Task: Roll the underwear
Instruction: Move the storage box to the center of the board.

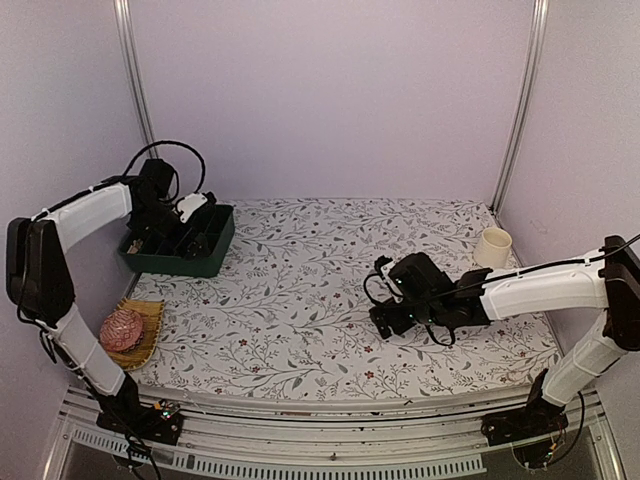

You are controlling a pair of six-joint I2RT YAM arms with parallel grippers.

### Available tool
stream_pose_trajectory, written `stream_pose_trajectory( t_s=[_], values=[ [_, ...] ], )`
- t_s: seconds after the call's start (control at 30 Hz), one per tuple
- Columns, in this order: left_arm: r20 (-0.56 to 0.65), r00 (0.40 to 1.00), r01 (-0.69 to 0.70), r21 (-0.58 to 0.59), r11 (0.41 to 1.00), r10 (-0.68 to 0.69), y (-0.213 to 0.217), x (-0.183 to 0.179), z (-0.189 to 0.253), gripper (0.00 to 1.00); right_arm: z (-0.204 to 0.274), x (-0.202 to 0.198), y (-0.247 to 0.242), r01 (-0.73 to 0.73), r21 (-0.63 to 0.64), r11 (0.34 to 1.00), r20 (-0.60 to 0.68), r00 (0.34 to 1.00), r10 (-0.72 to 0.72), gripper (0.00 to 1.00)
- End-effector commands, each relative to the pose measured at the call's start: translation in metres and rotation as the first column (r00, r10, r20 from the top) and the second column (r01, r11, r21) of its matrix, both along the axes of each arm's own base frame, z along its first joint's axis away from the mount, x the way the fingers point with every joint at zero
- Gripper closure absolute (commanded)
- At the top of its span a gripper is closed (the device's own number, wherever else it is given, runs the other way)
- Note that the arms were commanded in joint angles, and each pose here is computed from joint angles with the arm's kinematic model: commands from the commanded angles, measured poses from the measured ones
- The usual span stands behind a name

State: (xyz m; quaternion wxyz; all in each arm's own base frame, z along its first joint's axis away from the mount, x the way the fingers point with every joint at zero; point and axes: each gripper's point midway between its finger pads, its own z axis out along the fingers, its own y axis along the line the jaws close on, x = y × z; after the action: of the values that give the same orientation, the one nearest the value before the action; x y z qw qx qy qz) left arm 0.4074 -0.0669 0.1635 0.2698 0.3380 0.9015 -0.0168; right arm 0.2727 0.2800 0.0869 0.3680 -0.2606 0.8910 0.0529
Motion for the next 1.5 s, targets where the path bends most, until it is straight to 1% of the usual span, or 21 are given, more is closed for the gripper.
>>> stream_pose_trajectory(
  t_s=[0.0,0.17,0.23,0.37,0.5,0.63,0.73,1.0,1.17,1.23,1.3,1.4,1.47],
  values=[
    [-0.044,0.998,0.05,-0.081,0.995,-0.053,-0.022,-0.006,-0.023,0.02,-0.009,0.003,-0.001,0.017,-0.021,1.0,0.012,1.0,-0.017,0.01],
    [-0.117,0.99,0.07,-0.109,0.992,-0.083,-0.043,-0.008,-0.051,0.02,-0.014,0.005,-0.002,0.027,-0.04,0.999,0.013,1.0,-0.026,0.01],
    [-0.129,0.988,0.071,-0.095,0.993,-0.083,-0.049,-0.005,-0.061,0.01,-0.014,0.005,-0.004,0.029,-0.046,0.999,0.015,0.999,-0.028,0.01],
    [-0.099,0.994,0.049,-0.046,0.998,-0.054,-0.05,0.013,-0.069,0.02,-0.013,0.005,-0.004,0.026,-0.044,0.999,0.019,0.999,-0.025,0.01],
    [-0.116,0.992,0.047,-0.038,0.998,-0.051,-0.054,0.027,-0.082,0.01,-0.016,0.004,-0.004,0.023,-0.049,0.999,0.015,1.0,-0.023,0.01],
    [-0.133,0.986,0.096,-0.034,0.995,-0.099,-0.072,0.031,-0.094,0.02,-0.017,0.004,-0.004,0.022,-0.053,0.998,0.014,1.0,-0.021,0.01],
    [-0.152,0.976,0.154,-0.031,0.988,-0.156,-0.091,0.032,-0.111,0.02,-0.018,0.005,-0.003,0.021,-0.055,0.998,0.014,1.0,-0.021,0.01],
    [-0.1,0.946,0.314,0.03,0.949,-0.309,-0.147,0.038,-0.123,0.01,-0.019,0.006,-0.005,0.03,-0.064,0.997,0.018,0.999,-0.029,0.01],
    [-0.084,0.93,0.363,0.063,0.93,-0.357,-0.175,0.037,-0.127,0.01,-0.019,0.006,-0.007,0.037,-0.066,0.997,0.022,0.999,-0.035,0.01],
    [-0.055,0.941,0.338,0.068,0.939,-0.335,-0.177,0.042,-0.117,0.01,-0.019,0.005,-0.009,0.041,-0.062,0.997,0.021,0.999,-0.039,0.01],
    [0.007,0.954,0.299,0.065,0.952,-0.3,-0.174,0.05,-0.094,0.01,-0.018,0.003,-0.01,0.04,-0.042,0.998,0.024,0.999,-0.039,0.01],
    [0.144,0.956,0.254,0.041,0.966,-0.257,-0.169,0.057,-0.038,0.02,-0.012,0.002,-0.013,0.044,-0.014,0.999,0.049,0.998,-0.043,0.01],
    [0.236,0.942,0.241,0.011,0.97,-0.237,-0.165,0.05,0.005,0.01,-0.006,0.005,-0.016,0.057,-0.002,0.998,0.063,0.996,-0.057,0.01]
  ],
)
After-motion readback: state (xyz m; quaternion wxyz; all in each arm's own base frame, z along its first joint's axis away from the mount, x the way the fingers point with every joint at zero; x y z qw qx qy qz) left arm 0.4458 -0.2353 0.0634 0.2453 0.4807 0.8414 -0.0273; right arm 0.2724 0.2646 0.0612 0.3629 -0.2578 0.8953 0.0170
